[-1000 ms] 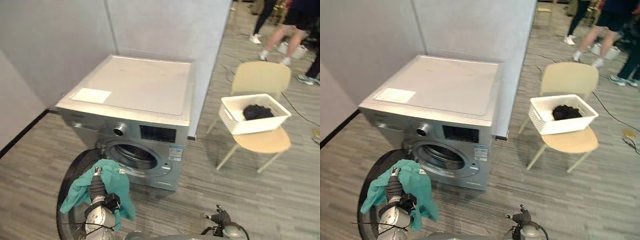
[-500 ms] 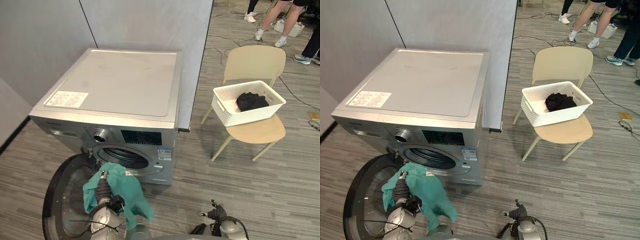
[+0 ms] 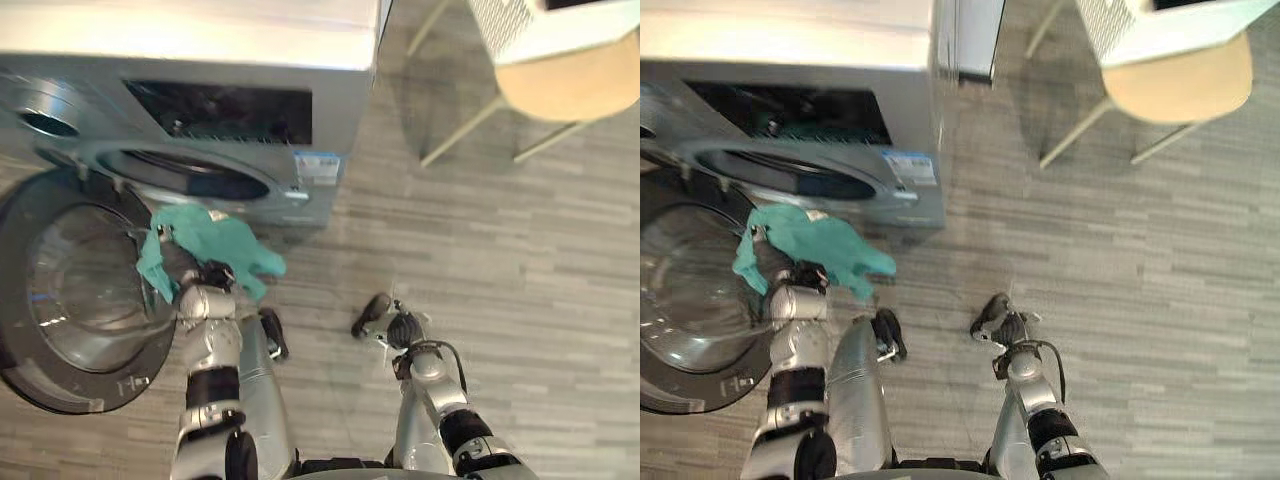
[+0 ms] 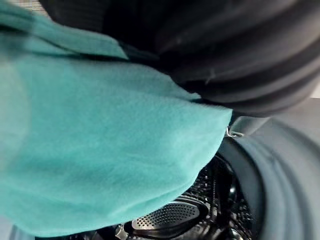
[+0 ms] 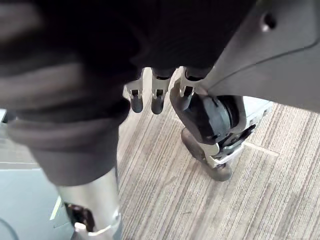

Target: Pick up the laundry basket with both hands and put the clothes into the washing machine.

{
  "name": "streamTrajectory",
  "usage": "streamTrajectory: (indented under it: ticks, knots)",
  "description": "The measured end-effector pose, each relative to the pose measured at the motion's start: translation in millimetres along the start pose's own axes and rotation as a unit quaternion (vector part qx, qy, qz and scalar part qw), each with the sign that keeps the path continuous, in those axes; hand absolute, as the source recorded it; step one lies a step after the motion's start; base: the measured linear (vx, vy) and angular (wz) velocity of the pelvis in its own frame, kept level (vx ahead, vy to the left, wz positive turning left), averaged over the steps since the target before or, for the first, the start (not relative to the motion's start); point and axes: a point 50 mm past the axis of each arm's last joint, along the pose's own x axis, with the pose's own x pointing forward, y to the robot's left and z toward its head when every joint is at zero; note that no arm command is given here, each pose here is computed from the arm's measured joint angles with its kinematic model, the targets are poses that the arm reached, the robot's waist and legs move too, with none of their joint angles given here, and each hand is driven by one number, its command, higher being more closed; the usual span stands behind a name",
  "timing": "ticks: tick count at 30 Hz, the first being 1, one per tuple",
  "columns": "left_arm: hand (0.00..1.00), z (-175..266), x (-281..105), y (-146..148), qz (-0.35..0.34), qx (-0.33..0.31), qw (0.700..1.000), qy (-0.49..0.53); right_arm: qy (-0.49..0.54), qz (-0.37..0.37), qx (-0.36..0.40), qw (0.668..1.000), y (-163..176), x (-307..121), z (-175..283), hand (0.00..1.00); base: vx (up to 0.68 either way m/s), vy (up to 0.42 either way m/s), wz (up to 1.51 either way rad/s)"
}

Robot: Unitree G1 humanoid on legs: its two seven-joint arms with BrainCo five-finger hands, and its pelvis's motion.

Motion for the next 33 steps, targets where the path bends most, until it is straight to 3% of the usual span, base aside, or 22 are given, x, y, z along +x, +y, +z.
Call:
streamTrajectory:
  ticks: [6, 11, 15, 20, 22, 25, 28, 30, 33]
  knots:
    - [1.0, 80, 36, -60, -0.057, -0.067, 0.99, -0.11, -0.112, -0.051, 0.04, 0.992, -14, -4, 50, 0.0, -0.07, -0.065, 0.01]
    - [1.0, 124, 46, -94, -0.099, -0.106, 0.977, -0.153, -0.16, -0.085, 0.066, 0.981, -28, -13, 65, 0.0, -0.05, -0.038, 0.09]
    - [1.0, 149, 43, -125, -0.14, -0.123, 0.967, -0.175, -0.182, -0.099, 0.076, 0.975, -36, -16, 72, 0.0, -0.11, -0.024, -0.05]
    - [1.0, 197, 25, -201, -0.231, -0.13, 0.943, -0.202, -0.206, -0.097, 0.082, 0.97, -39, -22, 78, 0.0, -0.11, -0.024, -0.03]
    - [1.0, 211, 22, -213, -0.245, -0.116, 0.938, -0.215, -0.209, -0.096, 0.084, 0.97, -39, -23, 79, 0.0, -0.07, -0.02, 0.03]
    - [1.0, 221, 11, -235, -0.277, -0.058, 0.929, -0.238, -0.206, -0.105, 0.092, 0.969, -48, -24, 74, 0.0, -0.04, -0.014, 0.14]
    - [1.0, 230, 3, -250, -0.266, 0.082, 0.907, -0.317, -0.2, -0.106, 0.095, 0.969, -56, -23, 70, 0.0, -0.06, 0.028, 0.13]
    - [1.0, 234, 3, -254, -0.229, 0.227, 0.866, -0.382, -0.198, -0.109, 0.08, 0.971, -62, -28, 62, 0.0, -0.09, 0.07, -0.08]
    - [1.0, 249, 15, -242, -0.136, 0.348, 0.82, -0.434, -0.193, -0.101, 0.043, 0.975, -68, -45, 45, 0.0, -0.1, 0.109, -0.56]
